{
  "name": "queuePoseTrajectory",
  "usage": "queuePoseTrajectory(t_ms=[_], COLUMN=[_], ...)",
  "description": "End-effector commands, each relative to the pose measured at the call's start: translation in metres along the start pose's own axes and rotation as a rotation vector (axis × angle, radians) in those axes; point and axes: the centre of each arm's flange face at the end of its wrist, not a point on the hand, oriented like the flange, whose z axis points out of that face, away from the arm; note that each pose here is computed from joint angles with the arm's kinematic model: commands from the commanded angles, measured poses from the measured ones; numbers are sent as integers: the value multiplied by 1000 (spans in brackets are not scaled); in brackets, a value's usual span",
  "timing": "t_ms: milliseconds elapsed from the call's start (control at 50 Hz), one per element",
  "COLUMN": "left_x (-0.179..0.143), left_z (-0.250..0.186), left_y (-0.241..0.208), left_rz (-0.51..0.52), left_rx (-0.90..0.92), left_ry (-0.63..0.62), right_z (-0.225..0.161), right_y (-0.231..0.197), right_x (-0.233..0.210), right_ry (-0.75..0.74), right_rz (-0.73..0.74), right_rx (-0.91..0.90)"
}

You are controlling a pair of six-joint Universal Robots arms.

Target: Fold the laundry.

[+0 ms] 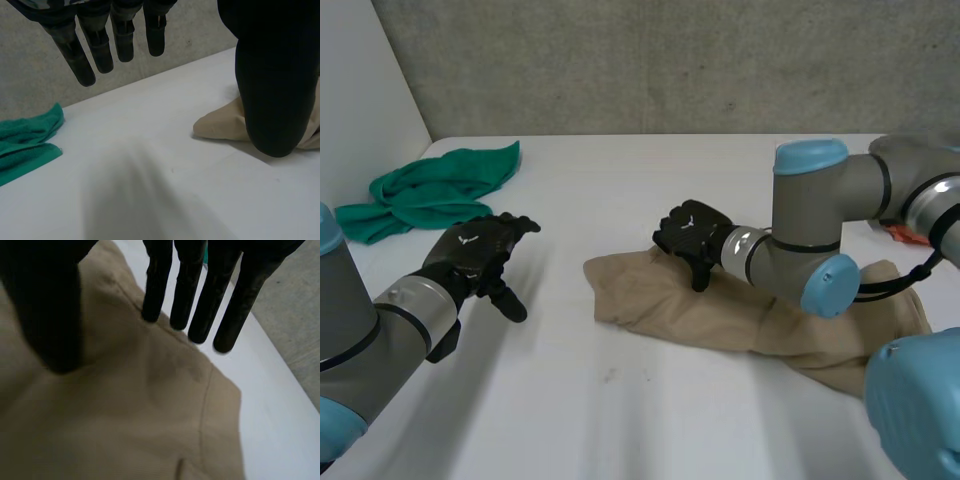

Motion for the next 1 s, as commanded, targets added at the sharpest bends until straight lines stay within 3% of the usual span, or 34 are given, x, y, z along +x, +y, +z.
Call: queuePoseTrajectory(t_ms=[20, 240, 340, 500, 780, 940, 1000], left_x=[0, 3, 22, 60, 91, 78, 72], left_z=[2, 27, 55, 74, 73, 71, 70], left_y=[-3, -10, 0, 38, 41, 21, 19], left_rz=[4, 27, 38, 43, -24, -10, -5], left_rx=[18, 110, 103, -27, -32, 27, 29], left_ry=[0, 18, 105, 228, 296, 237, 217], right_z=[-1, -79, -105, -120, -147, -174, -187], right_y=[-7, -91, -100, -92, -78, -61, -60], right_x=[4, 35, 33, 22, 12, -24, -19], right_ry=[13, 168, 188, 166, 153, -20, -58], right_rz=[-15, -98, -90, -24, 74, 126, 125], right_rx=[27, 185, 197, 161, 101, -82, -168])
